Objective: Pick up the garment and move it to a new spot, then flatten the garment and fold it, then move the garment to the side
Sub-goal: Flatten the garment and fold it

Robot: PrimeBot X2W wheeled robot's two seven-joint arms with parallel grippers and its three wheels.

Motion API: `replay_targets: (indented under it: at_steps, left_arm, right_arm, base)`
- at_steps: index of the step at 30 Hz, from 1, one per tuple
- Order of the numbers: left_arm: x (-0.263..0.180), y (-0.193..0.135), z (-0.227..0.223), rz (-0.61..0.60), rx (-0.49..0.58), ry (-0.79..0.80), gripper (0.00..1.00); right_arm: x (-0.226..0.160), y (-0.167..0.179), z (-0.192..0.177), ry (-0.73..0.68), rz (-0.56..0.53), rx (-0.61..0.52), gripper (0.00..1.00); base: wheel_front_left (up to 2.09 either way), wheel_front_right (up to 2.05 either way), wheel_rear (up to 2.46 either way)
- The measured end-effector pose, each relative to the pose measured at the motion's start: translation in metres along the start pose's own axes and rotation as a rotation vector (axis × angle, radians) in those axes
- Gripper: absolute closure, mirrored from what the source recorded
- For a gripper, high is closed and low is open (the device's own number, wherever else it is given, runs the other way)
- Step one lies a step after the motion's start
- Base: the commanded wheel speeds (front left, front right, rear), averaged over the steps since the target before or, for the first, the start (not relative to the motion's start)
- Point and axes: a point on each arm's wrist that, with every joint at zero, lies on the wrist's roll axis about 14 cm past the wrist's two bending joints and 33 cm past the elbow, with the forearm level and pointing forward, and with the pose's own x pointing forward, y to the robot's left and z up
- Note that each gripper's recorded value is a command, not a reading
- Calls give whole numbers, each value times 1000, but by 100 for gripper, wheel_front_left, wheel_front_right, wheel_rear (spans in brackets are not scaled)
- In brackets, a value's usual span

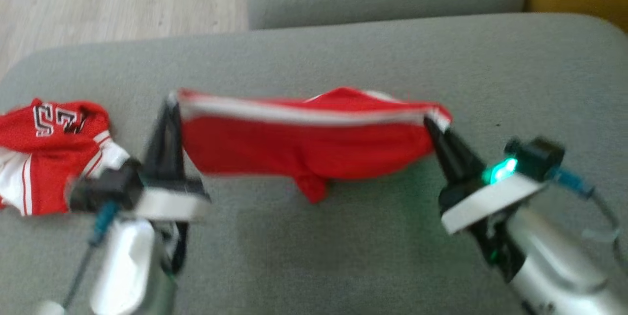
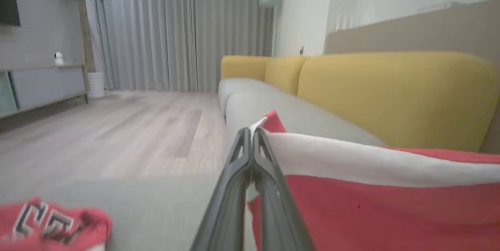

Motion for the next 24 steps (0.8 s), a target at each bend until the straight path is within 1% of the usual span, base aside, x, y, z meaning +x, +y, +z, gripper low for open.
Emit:
replay_targets:
  at_steps: [4,7,10,13,15,17,19,23,24]
  left_arm:
    - [23,-4,79,-59,86,-218,100]
    - [27,-7,130,-92,151,-353,100]
    - [26,-9,174,-108,208,-472,100]
    - [23,-6,210,-107,257,-559,100]
    - [24,-4,223,-108,274,-572,100]
    - [33,-1,221,-104,271,-525,100]
    - [43,1,210,-104,258,-473,100]
    - [68,3,173,-122,242,-359,100]
    - [68,3,173,-122,242,-359,100]
  right_arm:
    - [11,11,67,-128,89,-132,100]
    - [18,27,123,-236,160,-200,100]
    - [22,46,169,-307,228,-237,100]
    - [25,63,197,-339,280,-239,100]
    - [28,68,202,-317,299,-230,100]
    - [33,66,199,-284,301,-241,100]
    - [41,59,191,-241,294,-246,100]
    - [65,40,167,-157,269,-250,100]
    - [65,40,167,-157,269,-250,100]
  base:
    - [0,0,0]
    - [0,0,0]
    - [0,0,0]
    - [0,0,0]
    - [0,0,0]
    - [0,0,0]
    - [0,0,0]
    - [0,0,0]
    - [0,0,0]
